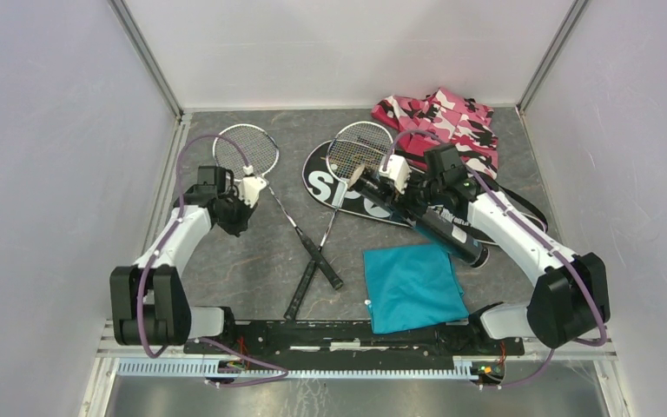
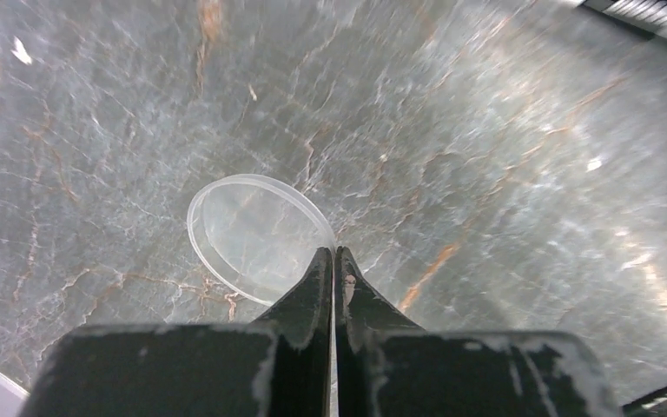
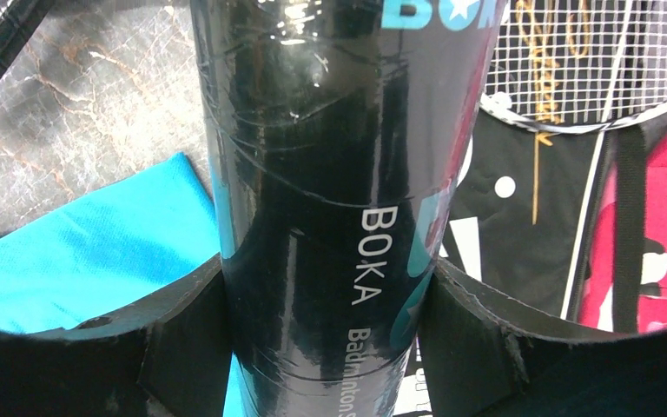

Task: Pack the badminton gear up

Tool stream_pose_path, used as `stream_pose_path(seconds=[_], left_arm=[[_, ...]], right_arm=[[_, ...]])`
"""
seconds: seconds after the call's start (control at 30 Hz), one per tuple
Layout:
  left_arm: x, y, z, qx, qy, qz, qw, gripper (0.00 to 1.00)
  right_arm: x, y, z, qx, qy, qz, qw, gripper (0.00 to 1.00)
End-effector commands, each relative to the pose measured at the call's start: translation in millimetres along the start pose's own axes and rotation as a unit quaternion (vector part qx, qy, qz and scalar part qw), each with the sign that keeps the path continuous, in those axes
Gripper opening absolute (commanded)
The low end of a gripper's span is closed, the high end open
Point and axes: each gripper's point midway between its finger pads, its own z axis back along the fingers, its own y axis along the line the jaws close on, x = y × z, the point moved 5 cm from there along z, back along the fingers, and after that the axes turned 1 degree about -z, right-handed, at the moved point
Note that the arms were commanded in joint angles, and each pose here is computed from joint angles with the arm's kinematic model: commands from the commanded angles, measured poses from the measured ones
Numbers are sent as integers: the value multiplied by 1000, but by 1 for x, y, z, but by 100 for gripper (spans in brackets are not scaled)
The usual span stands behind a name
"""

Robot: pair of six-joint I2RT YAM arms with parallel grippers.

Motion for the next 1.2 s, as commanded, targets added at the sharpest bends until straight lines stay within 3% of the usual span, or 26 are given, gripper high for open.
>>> stream_pose_path(seconds=[0.0,0.17,0.5,0.97,1.17], left_arm=[[45,-9,36,-27,-112,41,992,2],[81,-25,74,-79,-201,47,975,2],[146,-48,135,-200,-344,51,916,2],[198,-122,139,-294,-382,-38,875,2],[204,-144,124,-306,-370,-53,876,2]], right_arm=[[30,-18,12,-28,-30,23,999,28],[44,-22,15,-31,-29,37,998,28],[67,-23,20,-25,-3,126,992,28],[31,9,-13,71,-16,177,982,28],[29,14,-18,90,-25,169,981,28]])
